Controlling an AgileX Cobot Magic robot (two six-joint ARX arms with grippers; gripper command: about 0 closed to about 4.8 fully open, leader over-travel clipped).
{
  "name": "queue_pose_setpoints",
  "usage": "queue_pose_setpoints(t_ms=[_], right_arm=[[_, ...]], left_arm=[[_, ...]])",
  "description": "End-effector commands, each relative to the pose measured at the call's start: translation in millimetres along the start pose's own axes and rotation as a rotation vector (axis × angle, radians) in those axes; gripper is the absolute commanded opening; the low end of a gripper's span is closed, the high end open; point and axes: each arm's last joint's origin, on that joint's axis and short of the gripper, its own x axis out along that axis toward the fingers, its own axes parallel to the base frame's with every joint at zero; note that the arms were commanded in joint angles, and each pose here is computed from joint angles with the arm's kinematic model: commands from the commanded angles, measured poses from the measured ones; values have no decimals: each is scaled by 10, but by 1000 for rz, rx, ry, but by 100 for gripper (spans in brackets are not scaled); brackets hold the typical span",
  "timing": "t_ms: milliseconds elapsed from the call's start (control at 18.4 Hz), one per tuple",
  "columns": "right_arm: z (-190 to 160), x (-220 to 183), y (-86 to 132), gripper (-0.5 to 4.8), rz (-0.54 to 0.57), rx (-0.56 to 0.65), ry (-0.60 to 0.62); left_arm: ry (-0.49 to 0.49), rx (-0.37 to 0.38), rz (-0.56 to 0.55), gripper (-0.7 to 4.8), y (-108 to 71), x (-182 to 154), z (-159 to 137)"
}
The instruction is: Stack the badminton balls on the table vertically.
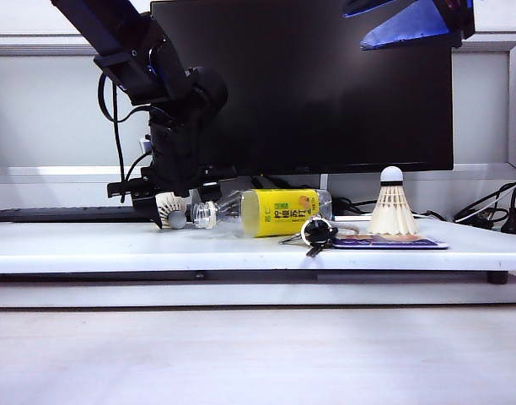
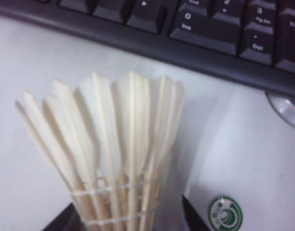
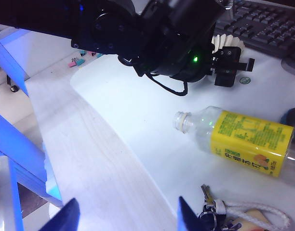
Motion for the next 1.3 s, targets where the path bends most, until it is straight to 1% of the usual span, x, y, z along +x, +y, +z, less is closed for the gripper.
queue_pose_setpoints(t_ms=[54,163,272,435,489,652,761,870,1142,1196,1250,1305], right_arm=[[29,-12,12,260,5,-14,-15],[29,-12,12,260,5,-14,-15],[29,-12,12,260,5,-13,-15],[29,-12,12,260,5,-13,-15],[29,-12,12,260,5,-13,-15],[29,-12,12,261,5,-13,-15],[29,-12,12,260,5,-13,-15],[29,-12,12,261,5,-13,-15],[29,-12,12,260,5,-13,-15],[29,-12,12,260,5,-13,-15],[29,-12,12,260,5,-13,-15],[29,-12,12,260,5,-13,-15]], left_arm=[[26,12,-1,200,4,24,-39],[31,18,3,199,8,24,-44],[42,26,13,177,18,23,-56],[54,33,22,173,28,23,-68],[64,40,30,148,36,22,-79],[80,50,41,138,49,20,-94],[102,61,47,87,62,17,-111],[119,74,47,87,69,14,-123],[131,190,42,87,89,-87,-61],[120,237,32,87,92,-160,-3],[106,300,19,87,99,-260,73],[90,384,4,87,114,-387,163]])
